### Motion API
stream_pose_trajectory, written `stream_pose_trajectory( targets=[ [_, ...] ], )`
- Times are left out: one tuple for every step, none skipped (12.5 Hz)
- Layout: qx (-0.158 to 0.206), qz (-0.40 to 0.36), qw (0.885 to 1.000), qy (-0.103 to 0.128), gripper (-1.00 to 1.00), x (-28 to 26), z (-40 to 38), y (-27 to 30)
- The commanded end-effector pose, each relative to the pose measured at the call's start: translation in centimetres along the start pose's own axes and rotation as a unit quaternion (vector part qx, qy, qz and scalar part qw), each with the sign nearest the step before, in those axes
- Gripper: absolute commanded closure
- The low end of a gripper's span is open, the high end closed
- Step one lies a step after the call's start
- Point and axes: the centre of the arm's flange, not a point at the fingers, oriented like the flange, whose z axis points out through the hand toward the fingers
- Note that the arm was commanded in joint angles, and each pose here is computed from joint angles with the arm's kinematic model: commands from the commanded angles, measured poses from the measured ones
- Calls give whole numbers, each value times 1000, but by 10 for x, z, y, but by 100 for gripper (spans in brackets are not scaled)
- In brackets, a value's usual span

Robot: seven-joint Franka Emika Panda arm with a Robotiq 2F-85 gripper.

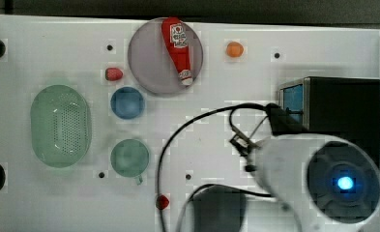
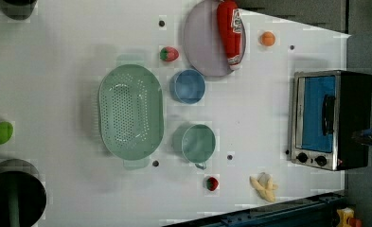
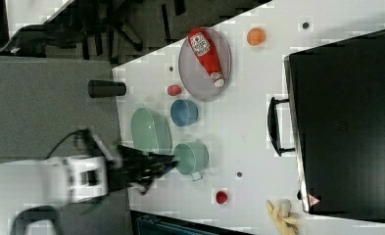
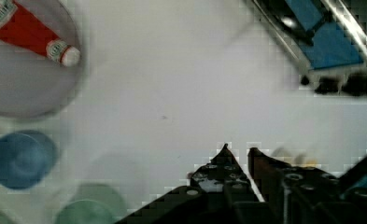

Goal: Flap open oven.

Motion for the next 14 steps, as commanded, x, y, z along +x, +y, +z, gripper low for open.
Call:
stream_pose_trajectory(
  targets=[
    [4,-177,984,21,65,36,22,47],
    [-1,-220,975,32,65,48,32,55],
    [-6,-253,966,45,65,59,41,62],
    [-10,-275,960,56,65,69,51,68],
    [-14,-291,955,63,65,78,61,73],
    [-19,-296,953,68,65,86,73,77],
    [-24,-294,953,74,65,93,85,80],
    [-31,-294,952,78,65,99,98,82],
    [-42,-296,951,80,65,103,112,86],
    [-52,-299,950,80,65,106,126,89],
    [-55,-299,949,78,65,106,141,89],
    [-57,-300,949,78,65,106,154,89],
    [-60,-299,949,79,65,107,166,91],
    [-62,-298,949,86,65,108,175,93]
  ],
)
